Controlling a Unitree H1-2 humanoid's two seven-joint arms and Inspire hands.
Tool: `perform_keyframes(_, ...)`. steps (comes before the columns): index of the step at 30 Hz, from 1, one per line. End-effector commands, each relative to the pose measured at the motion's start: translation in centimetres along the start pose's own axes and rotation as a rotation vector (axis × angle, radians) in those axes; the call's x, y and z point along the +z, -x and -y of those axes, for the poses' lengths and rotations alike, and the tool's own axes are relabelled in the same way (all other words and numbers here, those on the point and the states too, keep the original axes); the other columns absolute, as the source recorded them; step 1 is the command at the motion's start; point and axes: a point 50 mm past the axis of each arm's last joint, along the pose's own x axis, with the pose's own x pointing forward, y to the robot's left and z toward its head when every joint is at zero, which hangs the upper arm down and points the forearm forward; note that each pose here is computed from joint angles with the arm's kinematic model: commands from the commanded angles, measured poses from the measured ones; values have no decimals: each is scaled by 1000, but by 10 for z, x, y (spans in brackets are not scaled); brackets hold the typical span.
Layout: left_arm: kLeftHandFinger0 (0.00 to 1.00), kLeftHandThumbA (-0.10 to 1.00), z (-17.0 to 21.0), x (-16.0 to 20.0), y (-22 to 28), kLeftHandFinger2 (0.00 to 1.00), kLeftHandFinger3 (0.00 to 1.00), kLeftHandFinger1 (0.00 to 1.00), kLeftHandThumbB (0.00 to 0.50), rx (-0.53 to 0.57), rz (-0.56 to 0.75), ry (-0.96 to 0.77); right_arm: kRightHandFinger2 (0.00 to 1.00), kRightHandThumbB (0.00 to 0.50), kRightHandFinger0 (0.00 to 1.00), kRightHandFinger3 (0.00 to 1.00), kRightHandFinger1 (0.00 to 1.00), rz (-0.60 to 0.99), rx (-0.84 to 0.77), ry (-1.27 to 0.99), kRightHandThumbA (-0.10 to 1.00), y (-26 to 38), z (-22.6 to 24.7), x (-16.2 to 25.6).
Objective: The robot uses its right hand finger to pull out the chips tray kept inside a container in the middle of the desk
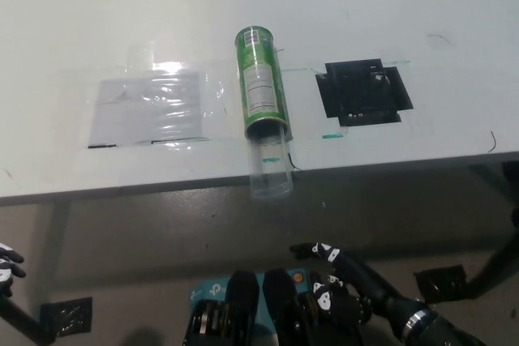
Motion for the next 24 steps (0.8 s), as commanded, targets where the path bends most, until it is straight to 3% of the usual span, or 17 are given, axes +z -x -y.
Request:
perform_keyframes(1, 140, -100, -10, 10, 2, 329, 646, 218, 0, 3, 29, -33, 853, 170, 0, 886, 0, 30, -22, -7, -100, 5, 8, 11)
perform_keyframes(7, 157, -100, -10, 8, 4, 352, 657, 235, 0, 4, 23, -35, 836, 166, 0, 873, 20, 39, -33, -40, -100, 11, 7, 11)
perform_keyframes(13, 170, -100, -10, 8, 3, 350, 674, 239, 0, 2, 22, -23, 782, 203, 1, 836, 48, 61, -74, -64, -100, 11, 17, 14)
perform_keyframes(14, 165, -100, -10, 7, 3, 341, 663, 233, 0, 2, 23, -16, 789, 212, 68, 837, 126, 71, -85, -77, -100, 14, 23, 17)
perform_keyframes(15, 164, -100, -10, 6, 4, 339, 659, 232, 0, 2, 20, -14, 803, 215, 88, 835, 141, 78, -95, -86, -100, 16, 28, 19)
perform_keyframes(18, 134, -100, -9, 5, 4, 329, 635, 211, 0, 8, 18, -17, 786, 245, 342, 838, 300, 130, -192, -103, -100, 32, 56, 28)
perform_keyframes(19, 136, -100, -9, 4, 4, 328, 632, 211, 0, 4, 18, -6, 773, 242, 397, 850, 302, 139, -220, -99, -100, 37, 64, 29)
perform_keyframes(20, 137, -100, -9, 3, 5, 326, 629, 212, 0, 6, 14, -10, 747, 241, 304, 855, 287, 147, -244, -100, -100, 40, 70, 29)
perform_keyframes(21, 135, -100, -9, 3, 5, 317, 623, 207, 6, 2, 16, -13, 741, 224, 381, 861, 401, 150, -275, -127, -100, 46, 78, 29)
perform_keyframes(22, 126, -100, -9, 2, 6, 305, 607, 199, 8, 4, 11, -9, 723, 223, 415, 869, 436, 155, -304, -144, -100, 51, 86, 28)
perform_keyframes(24, 135, -100, -9, 1, 5, 299, 602, 201, 4, 3, 8, -16, 690, 230, 367, 860, 408, 148, -354, -143, -100, 59, 97, 28)
